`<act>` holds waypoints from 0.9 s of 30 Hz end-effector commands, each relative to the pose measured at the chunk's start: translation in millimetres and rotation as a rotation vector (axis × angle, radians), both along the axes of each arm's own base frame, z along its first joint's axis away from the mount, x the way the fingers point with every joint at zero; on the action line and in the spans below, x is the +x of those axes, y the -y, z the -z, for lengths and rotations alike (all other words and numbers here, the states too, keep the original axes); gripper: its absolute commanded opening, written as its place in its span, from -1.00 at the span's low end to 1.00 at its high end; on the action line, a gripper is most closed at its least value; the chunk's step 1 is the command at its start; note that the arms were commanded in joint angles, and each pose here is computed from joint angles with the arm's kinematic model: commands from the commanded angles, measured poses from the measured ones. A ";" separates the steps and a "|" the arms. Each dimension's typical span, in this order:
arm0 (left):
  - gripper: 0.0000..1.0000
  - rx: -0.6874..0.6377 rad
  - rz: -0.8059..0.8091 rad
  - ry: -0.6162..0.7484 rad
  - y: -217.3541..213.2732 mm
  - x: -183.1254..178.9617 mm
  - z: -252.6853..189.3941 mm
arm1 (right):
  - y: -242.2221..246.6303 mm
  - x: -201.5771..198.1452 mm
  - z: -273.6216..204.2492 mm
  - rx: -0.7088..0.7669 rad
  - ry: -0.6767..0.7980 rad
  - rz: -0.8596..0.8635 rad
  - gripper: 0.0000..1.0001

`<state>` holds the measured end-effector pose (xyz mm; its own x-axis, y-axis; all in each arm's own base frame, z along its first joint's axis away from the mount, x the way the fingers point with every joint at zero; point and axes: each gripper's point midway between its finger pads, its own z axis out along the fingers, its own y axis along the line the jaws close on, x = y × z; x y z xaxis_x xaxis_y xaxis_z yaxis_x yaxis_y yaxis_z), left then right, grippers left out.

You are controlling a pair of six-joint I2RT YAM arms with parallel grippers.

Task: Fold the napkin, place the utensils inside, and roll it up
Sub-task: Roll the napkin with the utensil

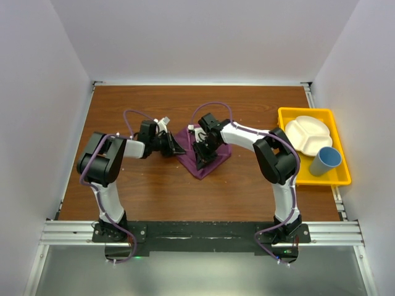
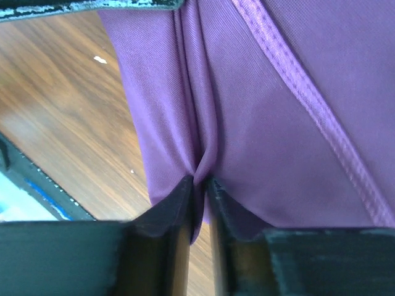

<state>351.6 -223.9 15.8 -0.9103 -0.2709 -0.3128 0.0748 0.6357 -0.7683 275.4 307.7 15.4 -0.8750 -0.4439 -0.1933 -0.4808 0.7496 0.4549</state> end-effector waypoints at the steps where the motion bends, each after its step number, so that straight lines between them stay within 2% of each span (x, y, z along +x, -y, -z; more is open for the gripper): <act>1: -1.00 0.219 -0.042 -0.136 -32.0 -23.9 66.0 | 56.0 12.4 12.0 -0.276 0.111 -0.011 -0.34; 4: -1.00 0.237 -0.049 -0.163 -35.5 -29.1 72.3 | 59.3 15.9 -2.3 -0.291 0.147 -0.005 -0.22; 8: -1.00 0.231 -0.054 -0.172 -35.0 -30.3 72.4 | 65.5 12.3 -17.4 -0.302 0.170 -0.008 -0.20; 13: -1.00 0.234 -0.057 -0.186 -35.0 -30.0 73.2 | 68.0 0.2 -13.2 -0.289 0.149 -0.002 -0.16; 14: -1.00 0.238 -0.058 -0.188 -35.4 -29.9 73.8 | 67.6 0.6 -10.6 -0.286 0.152 0.002 -0.18; 18: -1.00 0.242 -0.057 -0.194 -35.5 -29.0 75.0 | 72.2 0.9 4.6 -0.325 0.137 0.011 -0.55; 21: -1.00 0.246 -0.055 -0.214 -35.6 -30.5 76.6 | 74.2 6.6 3.6 -0.353 0.157 0.007 -0.61; 25: -1.00 0.248 -0.054 -0.225 -35.0 -29.1 73.3 | 67.7 21.6 -39.7 -0.327 0.292 0.033 -0.38; 27: -1.00 0.243 -0.055 -0.233 -34.1 -29.3 71.4 | 56.0 28.5 -59.8 -0.269 0.363 0.036 -0.14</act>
